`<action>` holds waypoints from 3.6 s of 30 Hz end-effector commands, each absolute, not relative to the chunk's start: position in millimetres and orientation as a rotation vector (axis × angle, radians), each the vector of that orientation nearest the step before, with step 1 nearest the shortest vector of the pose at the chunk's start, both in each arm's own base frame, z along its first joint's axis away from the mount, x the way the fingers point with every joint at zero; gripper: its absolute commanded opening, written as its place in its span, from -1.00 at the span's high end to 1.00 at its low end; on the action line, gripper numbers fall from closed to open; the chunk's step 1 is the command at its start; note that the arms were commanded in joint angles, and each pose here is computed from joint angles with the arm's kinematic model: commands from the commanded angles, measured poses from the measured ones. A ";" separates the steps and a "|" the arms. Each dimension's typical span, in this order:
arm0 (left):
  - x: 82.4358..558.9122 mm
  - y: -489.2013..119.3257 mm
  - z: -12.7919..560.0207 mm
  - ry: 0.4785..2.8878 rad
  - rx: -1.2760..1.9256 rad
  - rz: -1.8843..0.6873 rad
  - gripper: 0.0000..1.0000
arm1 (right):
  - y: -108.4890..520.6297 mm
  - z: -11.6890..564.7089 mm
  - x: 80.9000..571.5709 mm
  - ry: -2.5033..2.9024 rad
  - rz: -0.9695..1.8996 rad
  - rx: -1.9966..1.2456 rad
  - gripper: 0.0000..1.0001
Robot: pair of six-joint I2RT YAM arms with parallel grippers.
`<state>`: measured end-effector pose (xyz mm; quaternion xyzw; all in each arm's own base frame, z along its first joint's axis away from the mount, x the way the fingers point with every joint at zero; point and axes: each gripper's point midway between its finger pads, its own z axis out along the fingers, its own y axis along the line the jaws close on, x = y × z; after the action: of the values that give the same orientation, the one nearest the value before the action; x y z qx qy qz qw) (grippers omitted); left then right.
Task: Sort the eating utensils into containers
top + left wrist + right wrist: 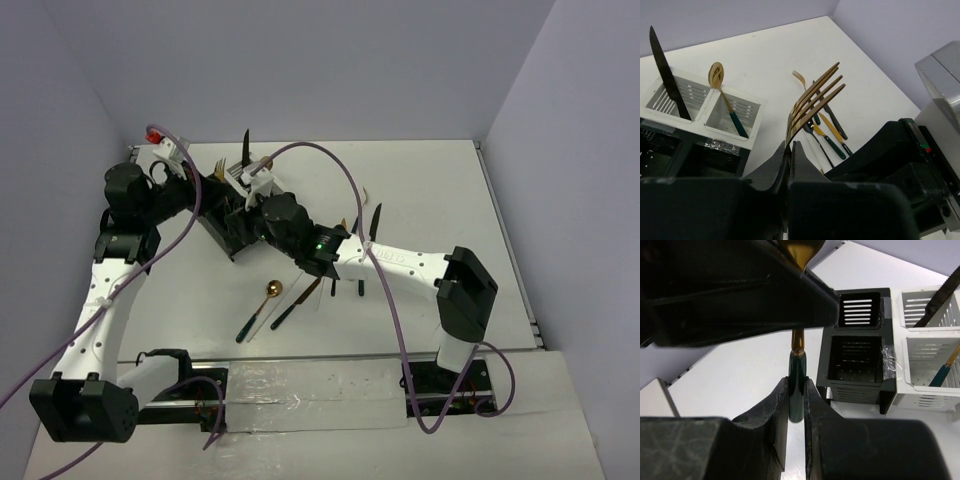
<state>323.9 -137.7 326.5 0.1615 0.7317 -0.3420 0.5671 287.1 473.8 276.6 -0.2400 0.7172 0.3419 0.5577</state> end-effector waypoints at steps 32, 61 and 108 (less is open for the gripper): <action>508.8 -50.5 223.1 1.601 0.277 -0.437 0.55 | 186.9 173.8 291.9 2.127 0.268 0.022 -0.39; 496.8 -30.9 247.5 1.743 0.057 -0.418 -0.99 | 131.3 62.1 377.2 2.685 -0.016 0.119 -0.08; 430.7 -35.6 306.5 1.650 0.162 -0.343 -0.99 | 117.8 47.9 409.1 2.690 -0.038 -0.150 1.00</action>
<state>435.0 -35.5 293.7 0.0637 0.7411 -0.1553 0.6501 395.4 119.5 17.3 -0.0470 0.9868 -0.0152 0.1544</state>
